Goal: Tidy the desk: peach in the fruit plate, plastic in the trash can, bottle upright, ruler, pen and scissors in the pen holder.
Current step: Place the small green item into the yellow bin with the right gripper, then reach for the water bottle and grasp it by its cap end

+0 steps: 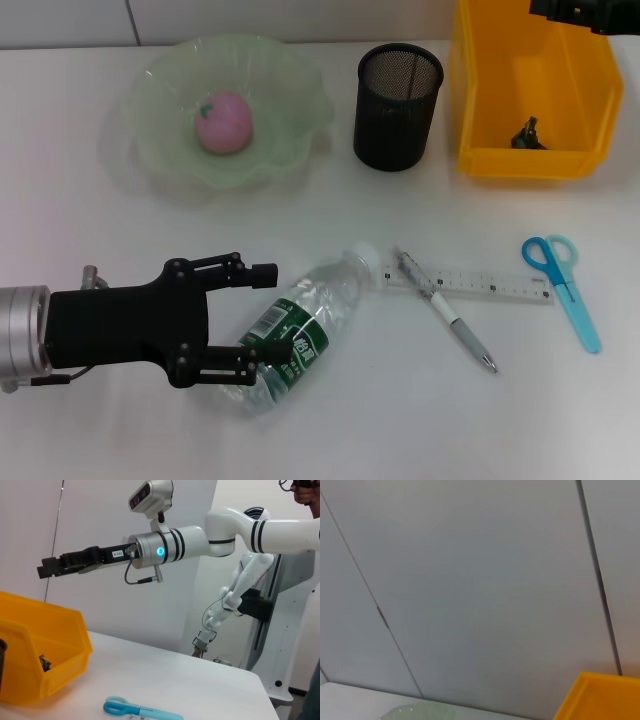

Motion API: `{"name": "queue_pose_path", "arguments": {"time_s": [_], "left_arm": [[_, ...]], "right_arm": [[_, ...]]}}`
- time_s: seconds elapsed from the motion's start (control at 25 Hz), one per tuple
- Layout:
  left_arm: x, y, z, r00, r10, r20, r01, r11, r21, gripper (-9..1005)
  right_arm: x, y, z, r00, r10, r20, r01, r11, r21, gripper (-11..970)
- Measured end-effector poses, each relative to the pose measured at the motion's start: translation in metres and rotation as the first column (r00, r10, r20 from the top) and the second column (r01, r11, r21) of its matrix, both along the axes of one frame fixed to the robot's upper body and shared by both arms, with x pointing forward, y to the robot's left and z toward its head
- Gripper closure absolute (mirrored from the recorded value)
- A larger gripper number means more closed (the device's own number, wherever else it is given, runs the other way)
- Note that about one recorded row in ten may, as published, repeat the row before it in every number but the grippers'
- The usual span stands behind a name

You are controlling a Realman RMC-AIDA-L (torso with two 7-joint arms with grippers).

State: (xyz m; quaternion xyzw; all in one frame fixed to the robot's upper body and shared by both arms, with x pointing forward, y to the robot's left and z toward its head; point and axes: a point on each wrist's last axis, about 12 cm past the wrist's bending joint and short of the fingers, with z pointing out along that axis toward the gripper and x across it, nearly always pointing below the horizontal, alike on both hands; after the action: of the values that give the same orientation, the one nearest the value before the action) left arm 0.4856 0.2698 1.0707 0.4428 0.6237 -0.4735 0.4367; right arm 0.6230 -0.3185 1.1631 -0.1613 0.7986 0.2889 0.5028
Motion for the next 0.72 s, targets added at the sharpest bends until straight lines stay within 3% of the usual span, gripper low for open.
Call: {"name": "queue_pose_path", "arguments": {"time_s": [0.12,0.32,0.44,0.48,0.52,0.56,0.72], "left_arm": [[0.000,0.001,0.001,1.000,0.010,-0.003,-0.010,1.000,-0.008,167],[0.003,0.013,0.010,0.998,0.059,-0.025,-0.060,0.997,-0.054,167],[0.009,0.022,0.021,0.993,0.092,-0.069,-0.097,0.993,-0.064,167],[0.018,0.026,0.032,0.983,0.129,-0.127,-0.134,0.991,-0.029,167],[0.020,0.026,0.035,0.980,0.137,-0.146,-0.140,0.990,-0.014,167],[0.020,0.026,0.035,0.980,0.137,-0.146,-0.140,0.990,-0.014,167],[0.036,0.012,0.061,0.960,0.162,-0.226,-0.137,0.983,0.123,167]], "right_arm": [[-0.005,0.000,0.000,1.000,0.029,-0.007,-0.029,1.000,0.010,271],[-0.035,-0.011,-0.006,0.988,0.157,-0.012,-0.157,0.988,0.007,228],[-0.067,-0.021,-0.016,0.966,0.260,0.012,-0.260,0.966,0.002,220],[-0.092,-0.028,-0.027,0.946,0.320,0.049,-0.322,0.947,0.021,220],[-0.092,-0.028,-0.027,0.946,0.320,0.049,-0.322,0.947,0.021,220],[-0.106,-0.030,-0.033,0.933,0.351,0.076,-0.354,0.935,0.029,220],[-0.156,-0.034,-0.062,0.879,0.447,0.164,-0.463,0.883,0.072,221]]}}
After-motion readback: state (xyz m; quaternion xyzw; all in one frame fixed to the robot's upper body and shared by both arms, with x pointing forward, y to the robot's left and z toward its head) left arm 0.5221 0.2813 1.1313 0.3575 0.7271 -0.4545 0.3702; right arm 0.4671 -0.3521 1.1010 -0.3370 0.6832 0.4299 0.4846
